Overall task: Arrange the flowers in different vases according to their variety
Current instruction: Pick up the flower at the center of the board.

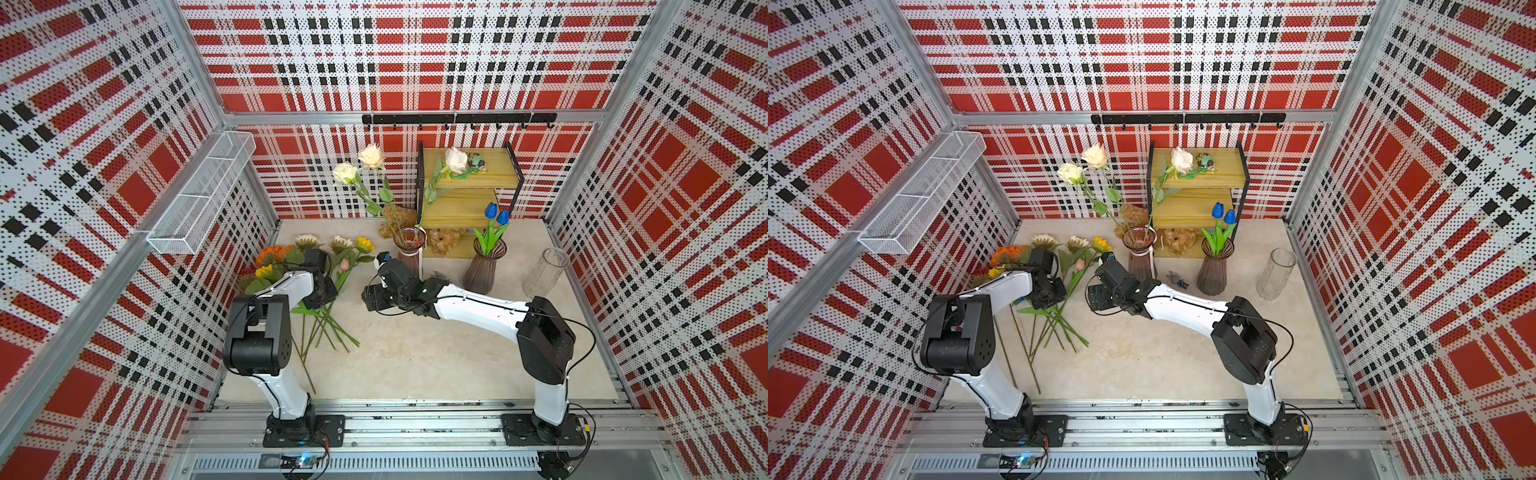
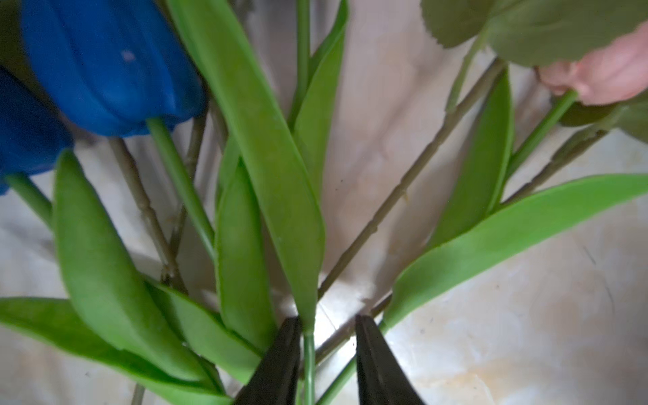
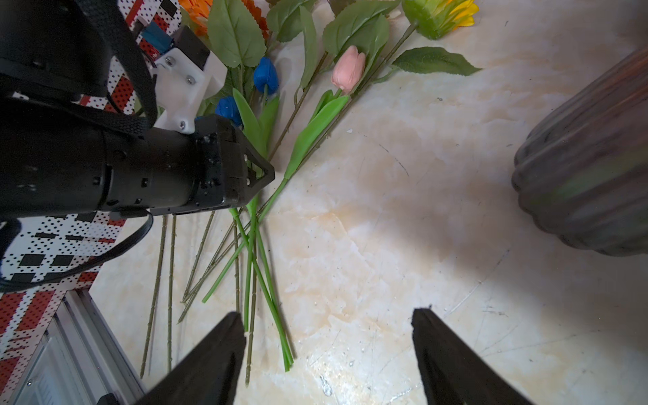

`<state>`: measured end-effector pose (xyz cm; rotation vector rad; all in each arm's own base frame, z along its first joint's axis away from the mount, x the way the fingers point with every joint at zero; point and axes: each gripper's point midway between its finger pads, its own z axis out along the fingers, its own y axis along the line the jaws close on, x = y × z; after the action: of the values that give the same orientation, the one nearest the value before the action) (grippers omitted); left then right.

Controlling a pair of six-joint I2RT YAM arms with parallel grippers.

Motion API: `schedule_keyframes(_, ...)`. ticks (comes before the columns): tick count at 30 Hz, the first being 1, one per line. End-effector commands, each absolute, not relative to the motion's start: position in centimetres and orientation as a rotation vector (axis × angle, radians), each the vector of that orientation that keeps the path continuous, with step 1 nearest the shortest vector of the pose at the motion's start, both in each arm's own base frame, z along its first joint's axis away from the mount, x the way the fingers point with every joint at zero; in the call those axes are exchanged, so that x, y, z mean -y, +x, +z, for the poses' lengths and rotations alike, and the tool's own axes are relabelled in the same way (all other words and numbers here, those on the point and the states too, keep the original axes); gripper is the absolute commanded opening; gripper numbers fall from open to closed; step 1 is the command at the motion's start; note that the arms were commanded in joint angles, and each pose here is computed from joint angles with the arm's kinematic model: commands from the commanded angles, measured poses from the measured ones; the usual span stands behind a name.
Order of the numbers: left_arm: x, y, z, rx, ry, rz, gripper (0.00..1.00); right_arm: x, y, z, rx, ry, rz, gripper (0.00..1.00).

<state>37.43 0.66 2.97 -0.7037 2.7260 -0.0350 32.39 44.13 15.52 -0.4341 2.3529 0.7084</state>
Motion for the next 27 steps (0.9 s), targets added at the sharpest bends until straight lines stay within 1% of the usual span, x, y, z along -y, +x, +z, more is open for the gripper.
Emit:
schedule_keyframes(1, -0.7, 36.7, 1.6, -2.758, -0.693, -0.03, 0.3, -44.8, 32.2, 15.1, -2.369, -0.441, 0.712, 0.81)
schedule_keyframes(6, -0.5, 36.5, 1.8, -2.749, -0.692, -0.043, 0.22, -45.0, 32.2, 15.1, -2.37, -0.439, 0.723, 0.79)
schedule_keyframes(10, -0.3, 37.4, 4.3, -2.686, -0.683, -0.068, 0.12, -45.4, 32.2, 14.7, -2.389, -0.436, 0.731, 0.78)
schedule_keyframes(13, -0.5, 38.3, 7.0, -2.638, -0.672, -0.068, 0.08, -45.9, 32.2, 14.3, -2.408, -0.427, 0.751, 0.77)
schedule_keyframes(16, -0.7, 39.1, 10.1, -2.581, -0.659, -0.069, 0.07, -46.6, 32.3, 13.9, -2.432, -0.404, 0.779, 0.75)
schedule_keyframes(21, -1.7, 39.3, 15.1, -2.497, -0.651, -0.016, 0.05, -48.4, 32.5, 12.8, -2.493, -0.344, 0.847, 0.73)
schedule_keyframes(27, -3.0, 39.2, 19.8, -2.393, -0.656, -0.013, 0.04, -51.0, 32.9, 11.7, -2.548, -0.28, 0.938, 0.62)
